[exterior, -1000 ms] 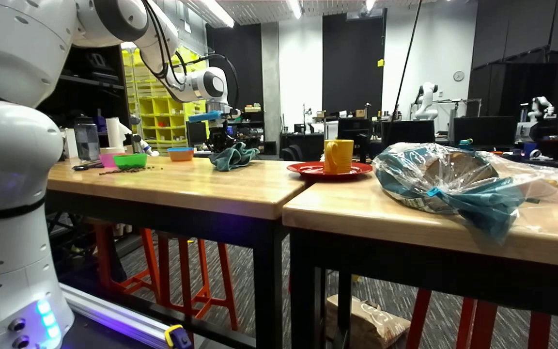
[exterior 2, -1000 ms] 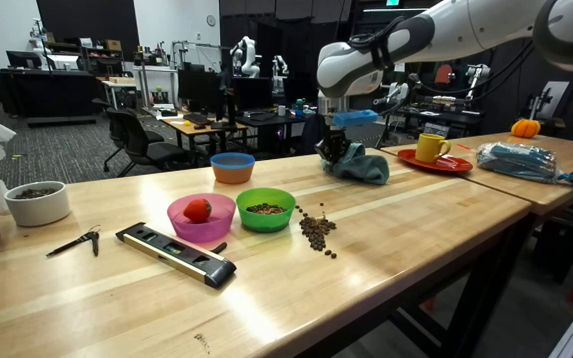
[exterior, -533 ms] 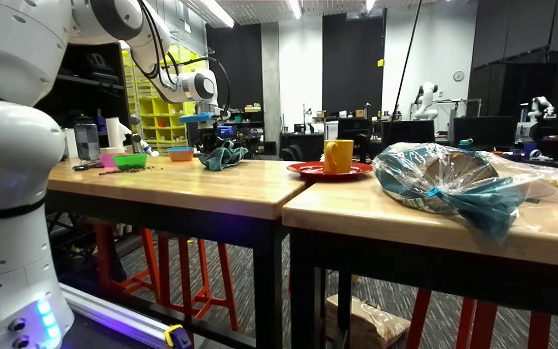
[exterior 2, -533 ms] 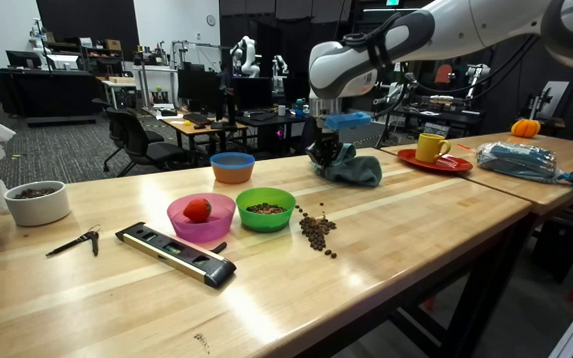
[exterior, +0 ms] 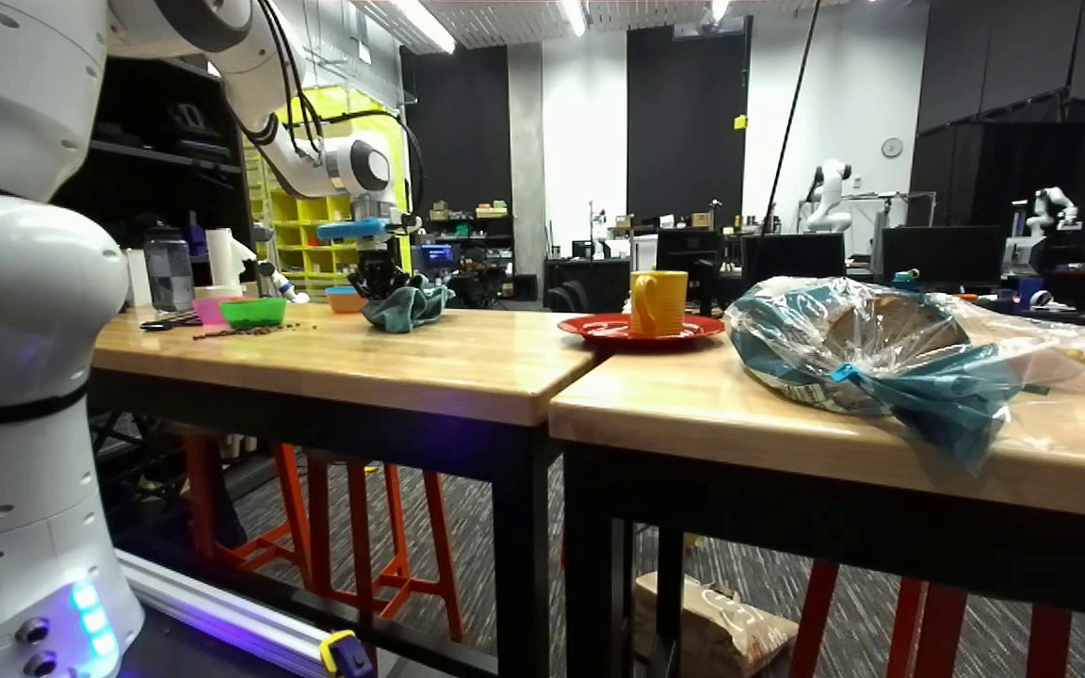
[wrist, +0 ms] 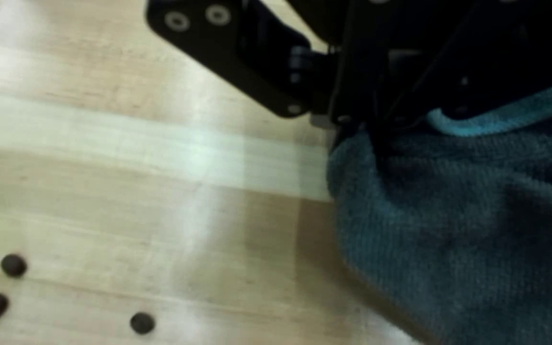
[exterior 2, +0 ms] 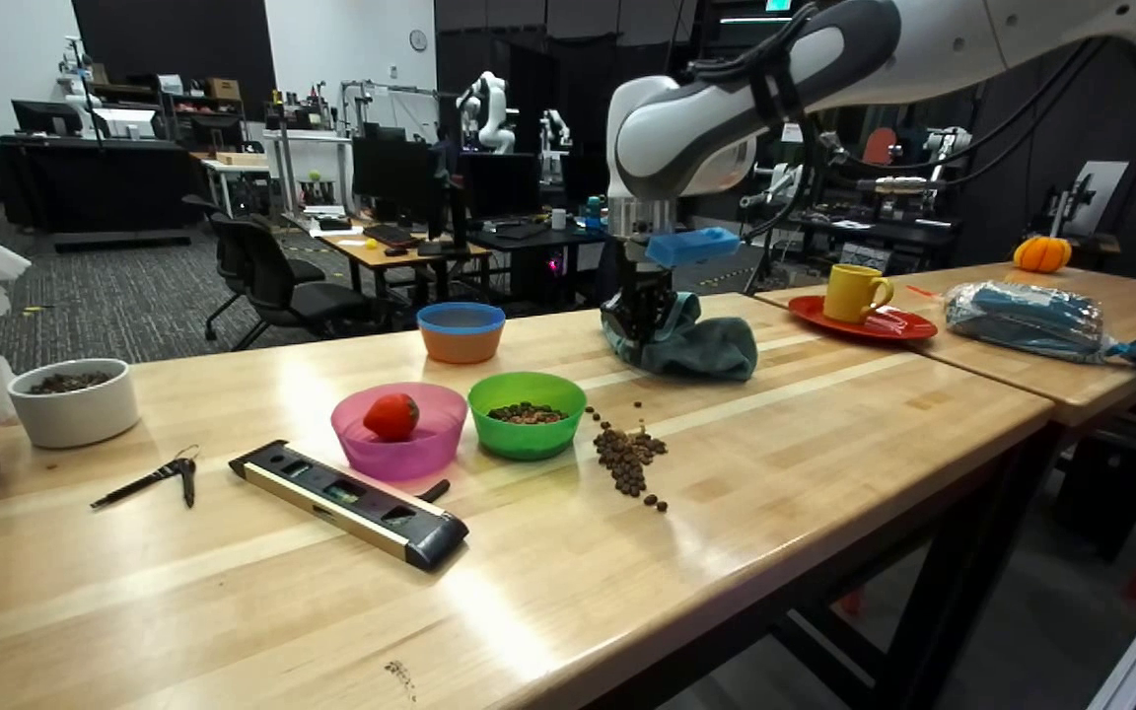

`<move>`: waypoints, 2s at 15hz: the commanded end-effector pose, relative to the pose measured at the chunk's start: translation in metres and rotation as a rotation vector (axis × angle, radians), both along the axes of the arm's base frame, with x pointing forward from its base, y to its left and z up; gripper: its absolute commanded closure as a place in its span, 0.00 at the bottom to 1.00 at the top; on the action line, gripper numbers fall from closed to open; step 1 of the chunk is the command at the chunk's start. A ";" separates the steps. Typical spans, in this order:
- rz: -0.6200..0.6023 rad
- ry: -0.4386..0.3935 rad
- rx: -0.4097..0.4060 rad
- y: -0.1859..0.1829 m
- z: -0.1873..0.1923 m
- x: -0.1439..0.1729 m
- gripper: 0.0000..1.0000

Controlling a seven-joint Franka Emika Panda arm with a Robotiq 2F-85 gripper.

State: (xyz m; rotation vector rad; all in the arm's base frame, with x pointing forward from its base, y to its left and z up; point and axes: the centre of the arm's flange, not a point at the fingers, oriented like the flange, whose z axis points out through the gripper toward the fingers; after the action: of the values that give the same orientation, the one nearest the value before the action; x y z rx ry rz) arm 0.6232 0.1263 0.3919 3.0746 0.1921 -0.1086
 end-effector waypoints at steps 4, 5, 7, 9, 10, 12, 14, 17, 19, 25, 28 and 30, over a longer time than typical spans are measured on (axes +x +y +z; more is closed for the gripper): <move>0.075 0.027 0.012 0.045 -0.009 -0.063 0.98; 0.084 0.031 0.013 0.053 -0.011 -0.067 0.98; 0.104 0.034 0.011 0.070 -0.017 -0.076 0.98; 0.116 0.039 0.014 0.087 -0.021 -0.083 0.98; 0.123 0.038 0.012 0.097 -0.023 -0.086 0.98; 0.136 0.039 0.011 0.115 -0.025 -0.091 0.98; 0.151 0.039 0.008 0.134 -0.027 -0.096 0.98; 0.163 0.038 0.006 0.158 -0.029 -0.104 0.98; 0.165 0.039 0.003 0.170 -0.031 -0.109 0.98; 0.171 0.039 -0.018 0.175 -0.033 -0.121 0.98; 0.177 0.036 -0.026 0.163 -0.033 -0.122 0.98; 0.192 0.035 -0.033 0.156 -0.032 -0.123 0.98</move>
State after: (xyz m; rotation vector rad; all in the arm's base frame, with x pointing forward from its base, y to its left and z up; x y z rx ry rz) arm 0.5168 0.2905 0.3875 3.0299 0.4505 -0.1165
